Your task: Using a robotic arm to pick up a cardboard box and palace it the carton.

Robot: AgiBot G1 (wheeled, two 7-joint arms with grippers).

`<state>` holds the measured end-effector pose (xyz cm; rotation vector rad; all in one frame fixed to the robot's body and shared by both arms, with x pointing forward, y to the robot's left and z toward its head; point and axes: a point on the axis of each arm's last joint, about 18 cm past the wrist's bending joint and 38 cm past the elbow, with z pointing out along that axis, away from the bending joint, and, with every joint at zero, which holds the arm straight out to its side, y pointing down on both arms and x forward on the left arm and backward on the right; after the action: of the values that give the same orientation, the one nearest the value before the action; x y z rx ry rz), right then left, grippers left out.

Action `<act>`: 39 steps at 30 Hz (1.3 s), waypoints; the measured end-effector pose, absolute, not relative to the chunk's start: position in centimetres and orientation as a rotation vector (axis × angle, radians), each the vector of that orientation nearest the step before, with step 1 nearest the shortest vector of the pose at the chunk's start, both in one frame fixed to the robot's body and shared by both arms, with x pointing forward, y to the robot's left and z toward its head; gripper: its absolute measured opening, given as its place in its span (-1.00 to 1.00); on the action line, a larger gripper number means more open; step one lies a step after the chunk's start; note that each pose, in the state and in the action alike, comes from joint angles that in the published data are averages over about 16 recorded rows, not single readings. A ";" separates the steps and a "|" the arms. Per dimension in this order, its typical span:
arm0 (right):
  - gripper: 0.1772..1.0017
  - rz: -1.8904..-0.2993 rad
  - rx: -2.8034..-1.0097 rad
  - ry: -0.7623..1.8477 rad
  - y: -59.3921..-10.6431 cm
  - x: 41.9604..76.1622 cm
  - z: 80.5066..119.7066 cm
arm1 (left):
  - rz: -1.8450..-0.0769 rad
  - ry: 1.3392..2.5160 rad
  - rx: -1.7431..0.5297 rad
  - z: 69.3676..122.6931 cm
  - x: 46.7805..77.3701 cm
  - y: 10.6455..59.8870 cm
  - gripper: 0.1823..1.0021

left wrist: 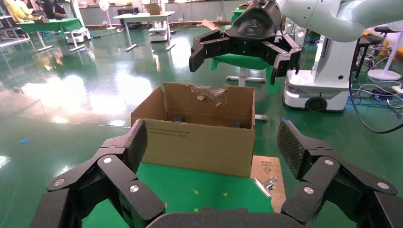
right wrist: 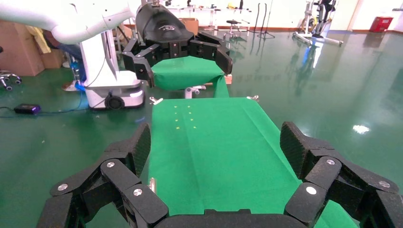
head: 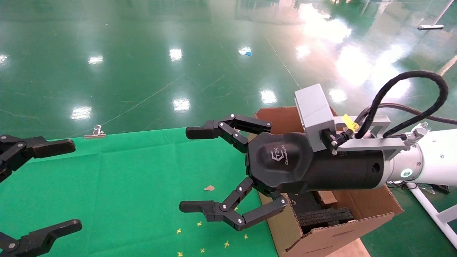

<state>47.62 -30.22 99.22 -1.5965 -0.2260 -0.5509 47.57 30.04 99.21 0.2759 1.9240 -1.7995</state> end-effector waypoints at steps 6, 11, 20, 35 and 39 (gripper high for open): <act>1.00 -0.551 -1.597 -0.225 -30.2 47.6 99.2 | -1.800 1.924 0.276 99.2 47.6 30.0 1.00; 1.00 -0.551 -1.597 -0.225 -30.2 47.7 99.2 | -1.800 1.924 0.276 99.2 47.6 30.0 1.00; 1.00 -0.551 -1.597 -0.225 -30.2 47.7 99.2 | -1.800 1.924 0.276 99.2 47.6 30.0 1.00; 1.00 -0.551 -1.597 -0.225 -30.2 47.7 99.2 | -1.799 1.924 0.276 99.2 47.6 30.0 1.00; 1.00 -0.551 -1.597 -0.225 -30.2 47.7 99.2 | -1.799 1.924 0.276 99.2 47.6 30.0 1.00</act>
<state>47.66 -30.23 99.23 -1.5969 -0.2246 -0.5515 47.57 30.04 99.21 0.2759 1.9240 -1.7995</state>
